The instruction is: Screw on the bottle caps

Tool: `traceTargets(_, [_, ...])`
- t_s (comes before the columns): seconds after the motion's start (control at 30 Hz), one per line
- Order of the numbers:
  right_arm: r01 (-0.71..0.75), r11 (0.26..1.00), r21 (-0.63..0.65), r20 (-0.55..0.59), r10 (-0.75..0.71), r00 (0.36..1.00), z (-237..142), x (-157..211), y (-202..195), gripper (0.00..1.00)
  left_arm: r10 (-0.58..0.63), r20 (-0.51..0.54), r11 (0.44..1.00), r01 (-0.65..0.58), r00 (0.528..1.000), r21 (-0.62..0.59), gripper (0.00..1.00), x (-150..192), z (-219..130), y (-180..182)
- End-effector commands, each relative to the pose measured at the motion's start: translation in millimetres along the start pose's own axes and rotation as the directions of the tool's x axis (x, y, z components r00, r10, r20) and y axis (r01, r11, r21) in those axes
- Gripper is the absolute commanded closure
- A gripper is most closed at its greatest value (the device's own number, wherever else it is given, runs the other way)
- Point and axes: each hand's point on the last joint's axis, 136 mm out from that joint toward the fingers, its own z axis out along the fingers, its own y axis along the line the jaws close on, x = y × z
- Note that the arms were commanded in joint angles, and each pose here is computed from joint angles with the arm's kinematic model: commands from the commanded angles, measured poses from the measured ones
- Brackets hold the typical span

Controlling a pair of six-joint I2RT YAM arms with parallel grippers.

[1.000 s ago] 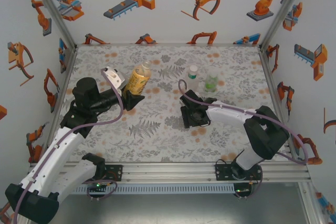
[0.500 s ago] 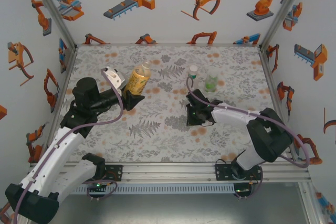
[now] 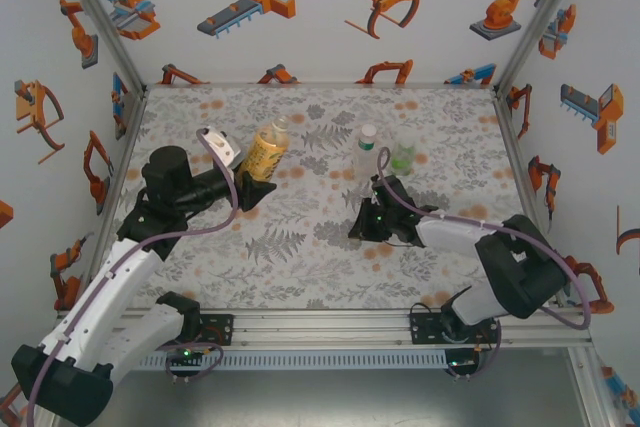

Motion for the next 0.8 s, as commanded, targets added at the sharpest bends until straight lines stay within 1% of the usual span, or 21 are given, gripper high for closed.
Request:
traceTargets(0.0, [0.034, 0.986, 0.162, -0.027, -0.030, 0.999, -10.0, 13.6, -36.1, 0.71, 0.020, 0.007, 1.000, -0.020, 1.000, -0.001, 1.00, -2.7, -0.1, 1.1])
traceTargets(0.13, [0.063, 0.977, 0.206, -0.035, -0.057, 0.998, -17.2, 14.0, -42.2, 0.65, 0.010, -0.003, 1.000, -0.010, 1.000, 0.000, 1.00, 0.2, 2.3, 2.4])
traceTargets(0.33, [0.083, 0.972, 0.220, -0.054, -0.073, 0.996, -18.2, 11.1, -40.4, 0.59, 0.002, -0.012, 1.000, -0.002, 1.000, 0.001, 1.00, 2.3, 4.3, 3.5])
traceTargets(0.4, [0.094, 0.974, 0.206, -0.069, -0.081, 0.994, -16.8, 9.9, -35.6, 0.53, 0.002, -0.011, 1.000, -0.002, 1.000, 0.001, 1.00, 1.8, 4.4, 3.6])
traceTargets(0.43, [0.096, 0.975, 0.201, -0.076, -0.082, 0.994, -15.8, 9.0, -33.3, 0.52, 0.002, -0.010, 1.000, -0.002, 1.000, 0.002, 1.00, 1.7, 4.2, 3.3])
traceTargets(0.67, [0.122, 0.975, 0.186, -0.129, -0.099, 0.987, -7.8, 8.3, -18.4, 0.51, 0.005, -0.003, 1.000, -0.005, 1.000, 0.000, 1.00, -0.9, 2.6, 2.9])
traceTargets(0.77, [0.164, 0.961, 0.221, -0.171, -0.127, 0.977, -3.6, 11.8, -15.2, 0.52, 0.005, -0.002, 1.000, -0.005, 1.000, -0.001, 1.00, -1.6, 2.0, 2.7])
